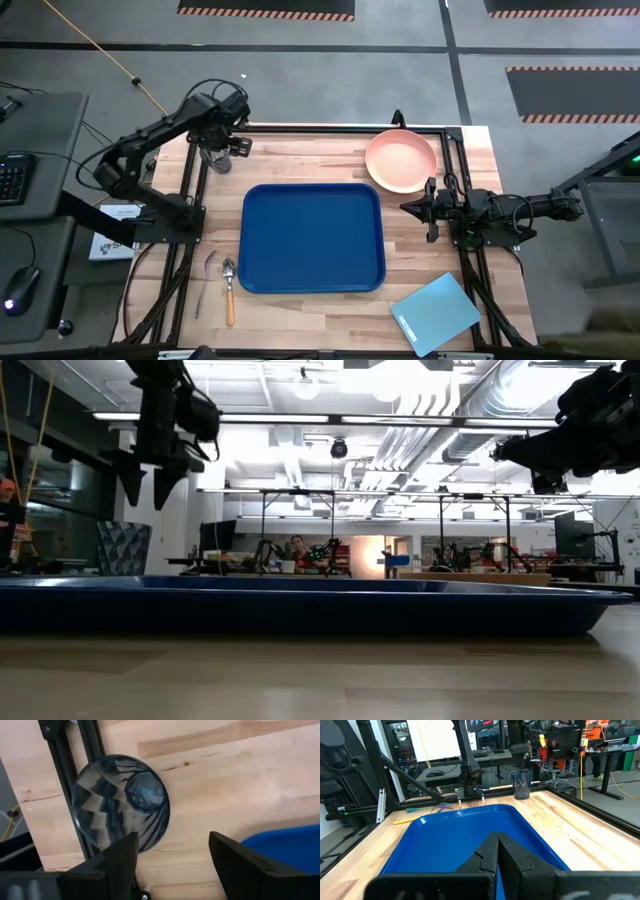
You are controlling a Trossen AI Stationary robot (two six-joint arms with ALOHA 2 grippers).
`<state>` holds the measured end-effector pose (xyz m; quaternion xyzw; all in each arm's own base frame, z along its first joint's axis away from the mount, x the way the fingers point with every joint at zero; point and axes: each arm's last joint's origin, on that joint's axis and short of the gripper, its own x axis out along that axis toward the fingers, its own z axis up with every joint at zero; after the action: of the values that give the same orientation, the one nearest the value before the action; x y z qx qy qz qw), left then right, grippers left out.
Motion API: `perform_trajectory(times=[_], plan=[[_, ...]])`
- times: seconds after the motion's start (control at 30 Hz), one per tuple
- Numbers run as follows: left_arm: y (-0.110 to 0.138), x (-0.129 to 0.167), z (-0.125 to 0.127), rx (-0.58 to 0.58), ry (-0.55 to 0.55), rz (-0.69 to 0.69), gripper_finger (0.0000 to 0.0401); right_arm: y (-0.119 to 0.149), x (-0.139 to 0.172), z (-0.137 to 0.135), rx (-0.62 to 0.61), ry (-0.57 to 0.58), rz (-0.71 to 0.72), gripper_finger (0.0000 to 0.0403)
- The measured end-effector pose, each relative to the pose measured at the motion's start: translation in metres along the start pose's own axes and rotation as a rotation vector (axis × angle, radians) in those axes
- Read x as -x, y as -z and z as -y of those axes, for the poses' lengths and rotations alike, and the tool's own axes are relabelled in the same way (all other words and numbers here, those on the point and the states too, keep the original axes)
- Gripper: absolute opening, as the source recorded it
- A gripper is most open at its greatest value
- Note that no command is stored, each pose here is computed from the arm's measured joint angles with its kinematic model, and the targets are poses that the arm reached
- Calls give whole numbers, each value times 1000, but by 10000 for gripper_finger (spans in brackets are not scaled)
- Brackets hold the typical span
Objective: Pick and place plate/cup/fork/spoon on tray
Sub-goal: Put the gray cup on the blue serving tray
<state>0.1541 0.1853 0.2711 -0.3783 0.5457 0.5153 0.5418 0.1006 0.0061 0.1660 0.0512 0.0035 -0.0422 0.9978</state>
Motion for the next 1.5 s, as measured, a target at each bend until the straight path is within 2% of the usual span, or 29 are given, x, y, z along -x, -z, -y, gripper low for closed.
perform_trajectory(times=[0.3, 0.43, 0.6, 0.67, 0.73, 0.87, 0.93, 1.0, 1.1, 1.23, 1.37, 1.5], plan=[[-20, -32, 13, -26, -44, -80, 234, 0, 0, 0, 0, 0, 0, 0], [-19, -42, 14, -34, -75, -176, 234, 0, 0, 0, 0, 0, 0, 0], [-21, -49, 14, -43, -124, -193, 220, 0, 0, 0, 0, 0, 0, 0], [-21, -50, 15, -40, -133, -195, 197, 0, 0, 0, 0, 0, 1, 0], [-22, -52, 15, -47, -142, -199, 156, 0, 0, 0, 0, 0, 0, 0], [-23, -54, 15, -100, -179, -184, 32, 0, 0, 0, 0, 0, 0, 0], [-25, -51, 15, -128, -188, -175, 15, 0, 0, 0, 0, 0, 0, 0], [-27, -40, 13, -161, -193, -164, 12, 0, 0, 0, 0, 0, 0, 0], [-31, -7, 14, -201, -169, -92, 6, 0, 0, 0, 0, 0, 0, 0], [-28, 59, 25, -301, -30, 71, 5, 0, 0, 0, 0, 0, 0, 0], [4, 123, 49, -542, 166, 188, 4, 0, 0, 0, 0, 0, 0, 0], [62, 159, 87, -816, 336, 243, 3, 0, 0, 0, 0, 0, 0, 0]])
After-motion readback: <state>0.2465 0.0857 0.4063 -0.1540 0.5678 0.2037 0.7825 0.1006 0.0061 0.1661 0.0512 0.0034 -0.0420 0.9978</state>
